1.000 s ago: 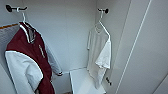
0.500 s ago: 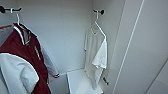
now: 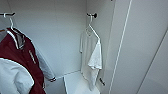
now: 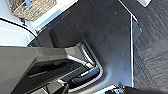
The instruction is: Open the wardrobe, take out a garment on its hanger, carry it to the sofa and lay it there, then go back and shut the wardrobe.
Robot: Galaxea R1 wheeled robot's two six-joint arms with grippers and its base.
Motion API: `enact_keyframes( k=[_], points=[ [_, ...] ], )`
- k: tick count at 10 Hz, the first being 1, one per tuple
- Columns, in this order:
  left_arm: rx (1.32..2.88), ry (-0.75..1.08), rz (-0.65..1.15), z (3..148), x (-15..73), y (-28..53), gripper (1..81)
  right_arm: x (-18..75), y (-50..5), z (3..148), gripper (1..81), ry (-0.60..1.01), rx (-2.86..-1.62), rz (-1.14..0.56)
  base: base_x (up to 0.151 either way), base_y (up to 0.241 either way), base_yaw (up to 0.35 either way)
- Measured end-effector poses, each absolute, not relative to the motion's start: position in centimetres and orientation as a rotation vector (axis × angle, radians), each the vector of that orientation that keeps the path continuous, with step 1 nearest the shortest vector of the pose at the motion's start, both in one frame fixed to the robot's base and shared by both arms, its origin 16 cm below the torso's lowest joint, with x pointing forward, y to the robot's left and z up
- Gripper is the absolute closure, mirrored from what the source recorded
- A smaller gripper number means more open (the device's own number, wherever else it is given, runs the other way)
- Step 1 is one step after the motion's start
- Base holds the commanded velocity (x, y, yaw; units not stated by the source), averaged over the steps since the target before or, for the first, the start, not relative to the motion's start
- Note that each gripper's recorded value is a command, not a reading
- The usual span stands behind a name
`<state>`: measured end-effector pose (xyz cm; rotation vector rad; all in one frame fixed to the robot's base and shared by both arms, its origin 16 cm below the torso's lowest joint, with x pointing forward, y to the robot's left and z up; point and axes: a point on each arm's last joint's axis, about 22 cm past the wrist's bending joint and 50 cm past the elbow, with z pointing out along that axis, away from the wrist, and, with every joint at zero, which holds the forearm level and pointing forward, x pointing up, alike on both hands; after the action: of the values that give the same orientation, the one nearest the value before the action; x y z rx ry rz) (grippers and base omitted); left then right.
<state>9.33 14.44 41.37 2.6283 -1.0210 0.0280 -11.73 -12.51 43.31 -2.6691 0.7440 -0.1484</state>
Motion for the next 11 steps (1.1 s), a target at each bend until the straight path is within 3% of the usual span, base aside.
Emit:
enact_keyframes(
  k=[5,11],
  points=[
    [2.466,-0.995,0.089,44.0,12.7,8.7,1.0,-11.3,-12.7,43.3,1.0,0.740,-2.671,-0.156,0.000,0.000,0.000],
    [2.335,-1.026,0.329,49.7,28.1,-1.8,1.0,-11.2,-12.7,43.3,1.0,0.739,-2.671,-0.157,0.000,0.000,0.000]
  ],
)
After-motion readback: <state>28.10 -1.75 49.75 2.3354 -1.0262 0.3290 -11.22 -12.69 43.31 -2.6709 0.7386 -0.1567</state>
